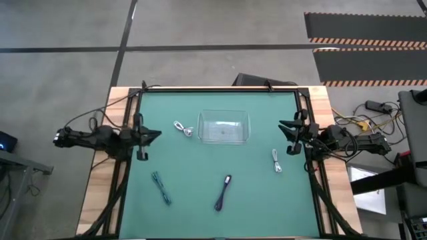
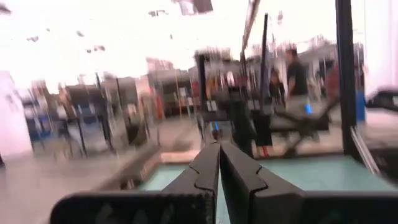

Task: Pick and place USB-C Cables
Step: Put the purple charger cable into the transparent container

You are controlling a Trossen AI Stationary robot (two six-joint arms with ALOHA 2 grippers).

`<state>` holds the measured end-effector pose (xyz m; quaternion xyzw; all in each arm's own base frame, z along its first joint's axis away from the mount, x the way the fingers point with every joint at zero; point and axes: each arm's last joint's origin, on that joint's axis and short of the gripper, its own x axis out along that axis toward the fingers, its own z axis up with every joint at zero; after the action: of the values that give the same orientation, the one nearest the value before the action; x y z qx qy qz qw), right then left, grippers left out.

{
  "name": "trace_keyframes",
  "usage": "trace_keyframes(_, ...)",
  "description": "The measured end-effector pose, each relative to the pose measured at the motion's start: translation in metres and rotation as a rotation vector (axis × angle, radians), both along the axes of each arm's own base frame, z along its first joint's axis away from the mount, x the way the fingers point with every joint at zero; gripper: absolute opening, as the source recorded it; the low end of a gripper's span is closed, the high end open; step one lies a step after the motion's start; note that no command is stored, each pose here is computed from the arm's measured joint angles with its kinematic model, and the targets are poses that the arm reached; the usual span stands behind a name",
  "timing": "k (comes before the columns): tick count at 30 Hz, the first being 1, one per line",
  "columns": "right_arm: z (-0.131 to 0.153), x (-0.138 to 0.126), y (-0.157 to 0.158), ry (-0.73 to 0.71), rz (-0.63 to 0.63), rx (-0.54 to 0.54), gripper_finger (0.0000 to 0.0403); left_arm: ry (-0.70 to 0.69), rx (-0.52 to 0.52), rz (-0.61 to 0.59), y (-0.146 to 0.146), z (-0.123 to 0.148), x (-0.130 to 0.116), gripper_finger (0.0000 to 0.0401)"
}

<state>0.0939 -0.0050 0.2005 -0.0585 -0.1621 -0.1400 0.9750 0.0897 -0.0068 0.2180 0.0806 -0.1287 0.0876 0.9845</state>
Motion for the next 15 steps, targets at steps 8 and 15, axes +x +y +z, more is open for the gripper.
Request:
trace_keyframes(8, 0.006, -0.003, 0.0, -0.107, 0.048, 0.121, 0.0073, -0.159, 0.12, 0.058, 0.001, 0.017, -0.006, 0.0)
trace_keyframes(15, 0.015, -0.005, 0.001, -0.203, 0.088, 0.104, 0.0073, -0.179, 0.114, 0.059, 0.001, 0.019, -0.006, 0.0)
